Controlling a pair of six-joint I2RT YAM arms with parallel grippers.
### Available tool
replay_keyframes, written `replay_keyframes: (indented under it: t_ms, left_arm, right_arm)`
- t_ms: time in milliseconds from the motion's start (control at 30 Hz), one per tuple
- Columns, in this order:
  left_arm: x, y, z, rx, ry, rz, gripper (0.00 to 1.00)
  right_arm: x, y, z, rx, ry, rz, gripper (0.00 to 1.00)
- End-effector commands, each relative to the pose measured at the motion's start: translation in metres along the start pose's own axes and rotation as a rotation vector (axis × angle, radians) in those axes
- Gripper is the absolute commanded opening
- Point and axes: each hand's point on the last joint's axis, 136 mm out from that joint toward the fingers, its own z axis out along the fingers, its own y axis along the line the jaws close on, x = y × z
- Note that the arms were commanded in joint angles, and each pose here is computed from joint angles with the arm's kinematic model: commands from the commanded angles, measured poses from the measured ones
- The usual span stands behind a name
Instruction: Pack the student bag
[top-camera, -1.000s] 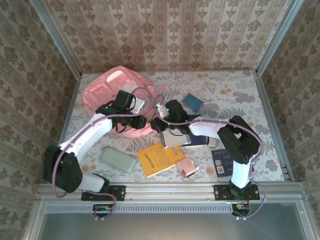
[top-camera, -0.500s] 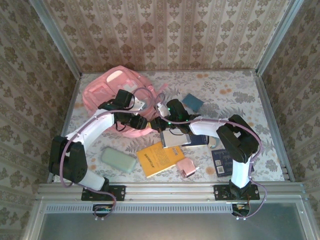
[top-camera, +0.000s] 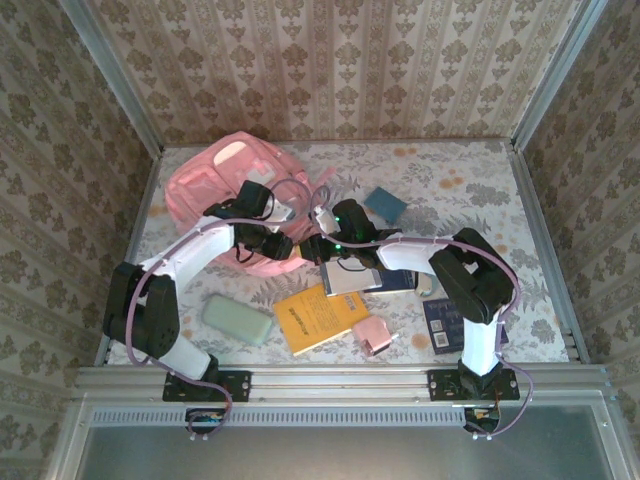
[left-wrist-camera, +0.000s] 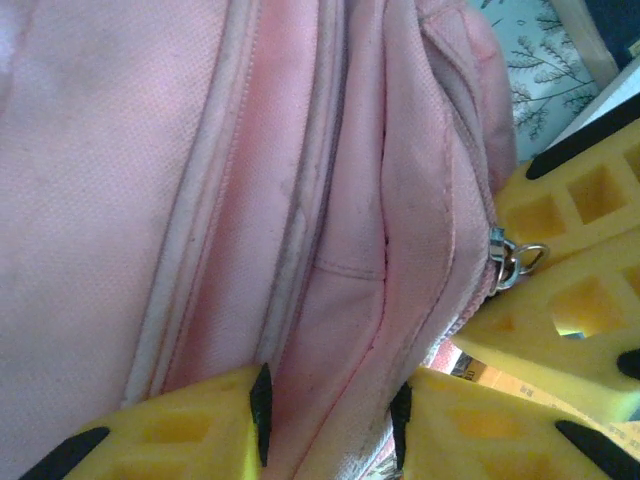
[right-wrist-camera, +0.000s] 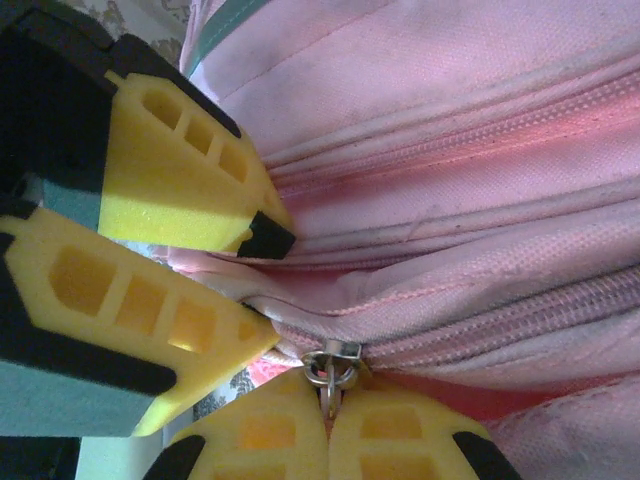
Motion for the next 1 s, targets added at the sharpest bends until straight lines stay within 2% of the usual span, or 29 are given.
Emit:
replay_keyframes:
  t_ms: [0, 133, 167, 633, 967]
  left_arm:
    - [-0.001, 0.012, 0.004, -0.058, 0.021, 0.017, 0.25]
    - [-0.005, 0.008, 0.001, -0.044, -0.006, 0.027, 0.02]
    - [-0.007, 0.007, -0.001, -0.037, -0.011, 0.031, 0.0]
    - [-0.01, 0.016, -0.033, -0.142, -0.078, 0.056, 0.0]
    - [-0.008, 0.02, -0.041, -0.181, -0.096, 0.059, 0.0]
  right_arm:
    - [-0.028, 0.017, 0.003, -0.086, -0.085, -0.033, 0.0]
    - [-0.023, 0.007, 0.007, -0.049, -0.075, -0.023, 0.0]
    - [-0.021, 0.003, 0.007, -0.029, -0.064, -0.021, 0.0]
    - [0.0, -0.045, -0.012, 0.279, 0.102, -0.14, 0.0]
    - [-0.01, -0.063, -0.034, 0.315, 0.101, -0.125, 0.0]
